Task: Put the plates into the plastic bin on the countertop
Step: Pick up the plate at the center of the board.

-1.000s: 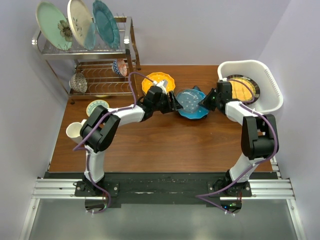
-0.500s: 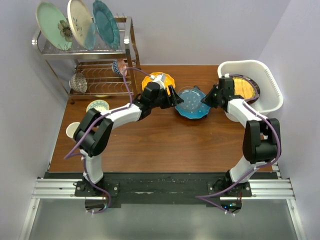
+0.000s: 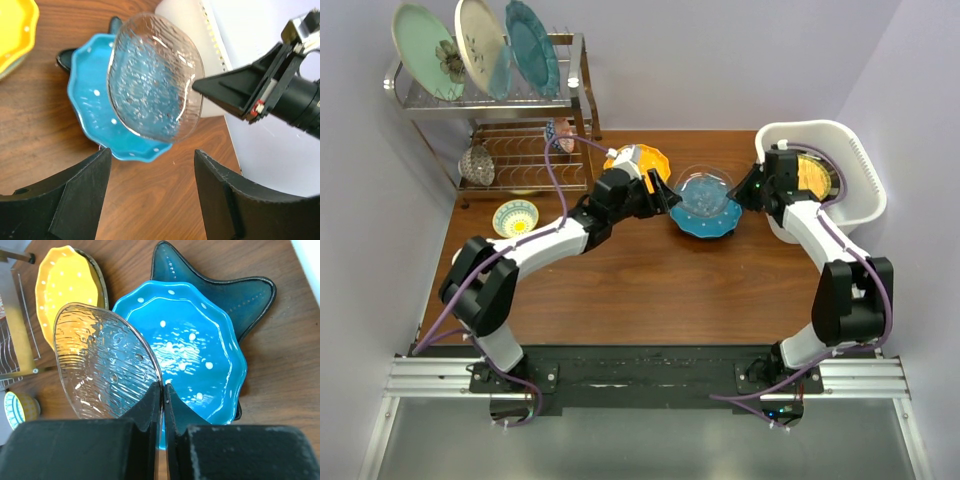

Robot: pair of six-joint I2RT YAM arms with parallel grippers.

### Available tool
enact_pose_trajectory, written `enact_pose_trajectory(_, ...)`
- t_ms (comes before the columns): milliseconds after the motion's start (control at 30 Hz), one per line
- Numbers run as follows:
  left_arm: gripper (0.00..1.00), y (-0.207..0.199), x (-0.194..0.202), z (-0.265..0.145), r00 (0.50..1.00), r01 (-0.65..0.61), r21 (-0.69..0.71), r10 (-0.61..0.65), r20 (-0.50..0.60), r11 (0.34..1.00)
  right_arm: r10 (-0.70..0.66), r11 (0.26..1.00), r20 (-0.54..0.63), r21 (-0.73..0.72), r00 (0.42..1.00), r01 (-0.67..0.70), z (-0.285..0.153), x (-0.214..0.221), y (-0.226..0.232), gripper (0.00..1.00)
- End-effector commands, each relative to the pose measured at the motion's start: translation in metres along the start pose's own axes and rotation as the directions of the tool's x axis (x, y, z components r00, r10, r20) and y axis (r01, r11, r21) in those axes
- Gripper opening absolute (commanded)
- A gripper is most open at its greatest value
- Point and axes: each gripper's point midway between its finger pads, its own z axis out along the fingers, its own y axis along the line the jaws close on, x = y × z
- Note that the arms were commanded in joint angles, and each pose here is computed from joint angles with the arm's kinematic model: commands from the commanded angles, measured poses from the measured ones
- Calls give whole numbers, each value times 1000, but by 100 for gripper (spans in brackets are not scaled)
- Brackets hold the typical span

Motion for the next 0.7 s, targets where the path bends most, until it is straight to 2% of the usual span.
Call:
enact_pose_trajectory(0, 72, -33, -12, -17, 997, -27, 39, 24, 78, 999, -36, 999, 96, -26, 995, 38, -28, -31, 20, 0)
enact_pose_trajectory(333, 74, -49, -14, -40, 990, -77, 6, 76, 116, 997, -43, 998, 123, -32, 992, 47, -51, -39, 24, 0)
enact_pose_trajectory(667, 75, -52, -10, -49, 989, -87, 10, 85, 118, 996, -9, 1000, 178, -19, 984, 13, -77, -70, 7, 0)
